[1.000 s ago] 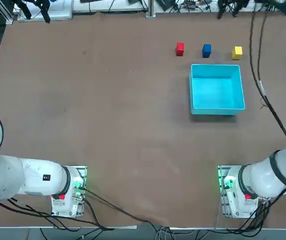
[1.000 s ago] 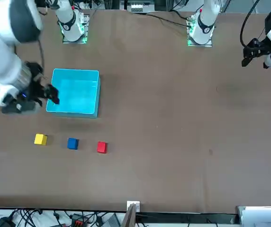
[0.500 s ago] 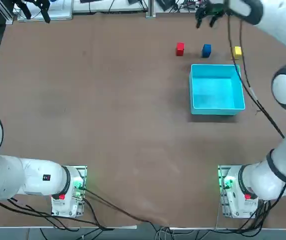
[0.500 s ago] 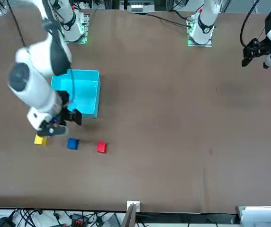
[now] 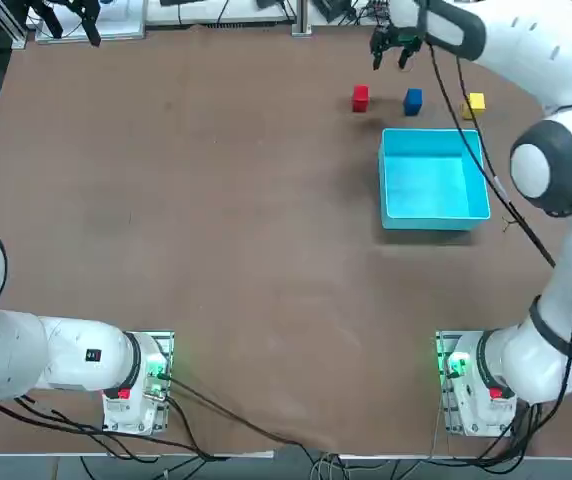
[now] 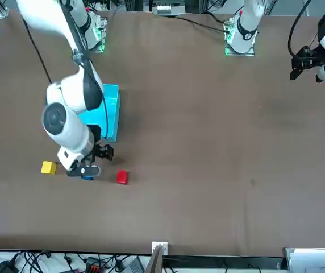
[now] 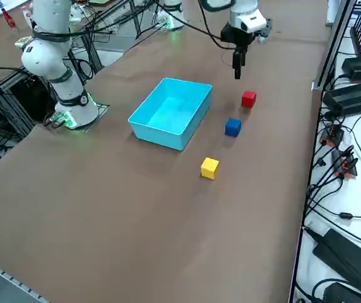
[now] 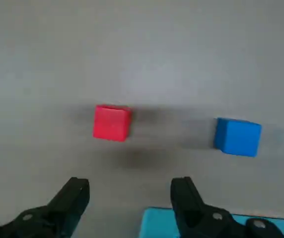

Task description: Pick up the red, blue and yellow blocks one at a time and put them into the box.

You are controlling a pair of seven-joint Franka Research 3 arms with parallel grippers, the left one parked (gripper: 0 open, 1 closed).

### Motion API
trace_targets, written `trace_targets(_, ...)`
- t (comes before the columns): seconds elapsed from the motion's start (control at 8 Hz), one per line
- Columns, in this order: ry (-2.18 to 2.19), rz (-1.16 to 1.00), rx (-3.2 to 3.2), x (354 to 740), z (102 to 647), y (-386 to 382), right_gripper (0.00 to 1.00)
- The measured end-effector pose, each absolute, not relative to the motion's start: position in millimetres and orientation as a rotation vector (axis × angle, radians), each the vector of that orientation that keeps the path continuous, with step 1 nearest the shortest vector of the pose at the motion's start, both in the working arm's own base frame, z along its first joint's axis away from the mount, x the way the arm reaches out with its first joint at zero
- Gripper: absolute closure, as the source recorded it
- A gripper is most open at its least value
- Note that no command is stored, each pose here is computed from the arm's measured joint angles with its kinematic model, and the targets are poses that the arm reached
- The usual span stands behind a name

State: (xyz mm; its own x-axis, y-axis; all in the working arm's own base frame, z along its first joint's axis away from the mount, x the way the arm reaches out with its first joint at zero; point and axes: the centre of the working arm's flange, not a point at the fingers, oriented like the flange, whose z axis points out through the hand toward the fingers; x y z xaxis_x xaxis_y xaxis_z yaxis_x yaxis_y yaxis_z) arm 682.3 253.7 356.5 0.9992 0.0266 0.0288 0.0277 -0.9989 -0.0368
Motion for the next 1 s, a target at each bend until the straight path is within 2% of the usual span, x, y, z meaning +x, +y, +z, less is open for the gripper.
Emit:
trace_targets(0.38, -0.015, -0.116, -3.083, 695.8, 307.6, 278.4, 0.00)
trace_targets(1.0, -0.112, -0.157, -3.156, 695.8, 257.4, 302.6, 0.00)
